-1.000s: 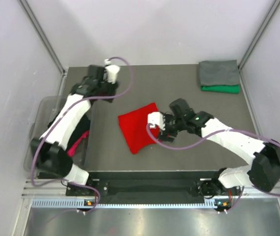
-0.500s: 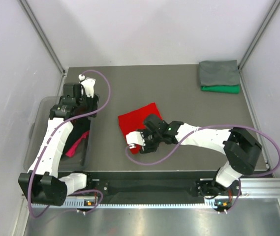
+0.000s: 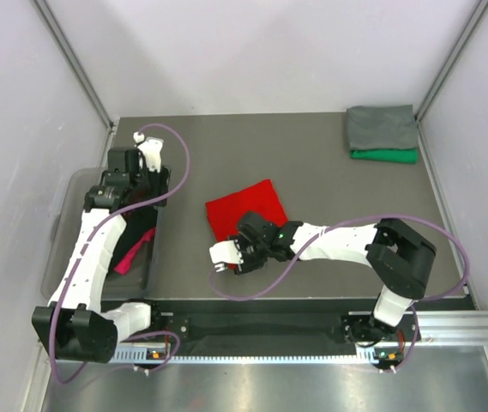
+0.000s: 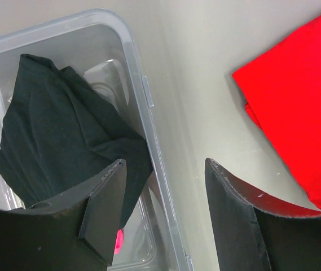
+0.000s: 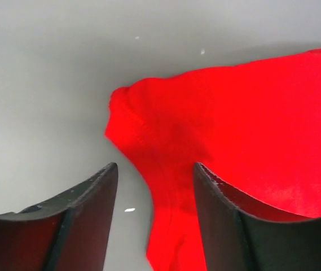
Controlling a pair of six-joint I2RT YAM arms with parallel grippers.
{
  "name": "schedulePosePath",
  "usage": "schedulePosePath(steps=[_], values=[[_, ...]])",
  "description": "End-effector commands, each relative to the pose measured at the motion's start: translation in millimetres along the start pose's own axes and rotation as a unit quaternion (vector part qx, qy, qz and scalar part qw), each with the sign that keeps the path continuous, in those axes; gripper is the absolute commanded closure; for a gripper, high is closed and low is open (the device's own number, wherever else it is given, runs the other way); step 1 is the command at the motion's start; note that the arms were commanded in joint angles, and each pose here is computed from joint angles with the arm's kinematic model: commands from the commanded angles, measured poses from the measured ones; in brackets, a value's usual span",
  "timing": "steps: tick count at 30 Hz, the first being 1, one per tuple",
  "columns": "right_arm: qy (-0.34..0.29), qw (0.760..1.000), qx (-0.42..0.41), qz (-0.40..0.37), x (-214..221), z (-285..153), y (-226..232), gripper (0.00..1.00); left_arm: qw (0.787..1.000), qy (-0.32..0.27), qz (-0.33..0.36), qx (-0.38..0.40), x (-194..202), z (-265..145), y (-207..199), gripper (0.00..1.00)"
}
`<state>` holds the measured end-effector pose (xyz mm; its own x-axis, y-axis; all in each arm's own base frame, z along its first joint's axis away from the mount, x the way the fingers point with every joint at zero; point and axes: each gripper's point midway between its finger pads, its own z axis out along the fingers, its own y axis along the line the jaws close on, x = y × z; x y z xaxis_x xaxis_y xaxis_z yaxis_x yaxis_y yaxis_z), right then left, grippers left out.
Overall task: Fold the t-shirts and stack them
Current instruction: Flatten the tshirt out
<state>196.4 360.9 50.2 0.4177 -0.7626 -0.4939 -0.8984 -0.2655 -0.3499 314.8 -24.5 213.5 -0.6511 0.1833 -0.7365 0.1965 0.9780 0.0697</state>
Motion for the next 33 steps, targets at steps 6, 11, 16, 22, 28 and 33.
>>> schedulePosePath(steps=[6, 11, 16, 22, 28, 33], values=[[-0.005, 0.995, 0.098, -0.014, -15.3, 3.9, -39.0, 0.74, 1.000, -0.017, -0.011, 0.003, -6.6, -6.9, 0.7, 0.37], [-0.008, 0.991, 0.135, -0.013, -22.8, -14.2, -54.9, 1.00, 1.000, -0.016, -0.011, 0.004, -6.0, -6.6, 0.9, 0.37], [-0.004, 0.977, 0.210, -0.020, -38.9, -73.5, -95.7, 1.00, 1.000, -0.014, -0.005, 0.020, -6.1, -2.8, -4.3, 0.37], [-0.002, 0.935, 0.352, 0.034, -28.6, -206.1, -195.2, 1.00, 0.998, -0.014, 0.016, 0.053, -20.1, 9.7, -11.7, 0.39], [0.029, 0.873, 0.477, 0.094, 44.4, -329.4, -252.8, 1.00, 0.986, -0.011, 0.061, 0.152, -38.3, 18.4, -55.2, 0.43], [0.080, 0.858, 0.479, 0.168, 131.5, -330.0, -231.7, 1.00, 0.958, 0.045, 0.208, 0.191, -10.0, 37.2, -121.8, 0.46]])
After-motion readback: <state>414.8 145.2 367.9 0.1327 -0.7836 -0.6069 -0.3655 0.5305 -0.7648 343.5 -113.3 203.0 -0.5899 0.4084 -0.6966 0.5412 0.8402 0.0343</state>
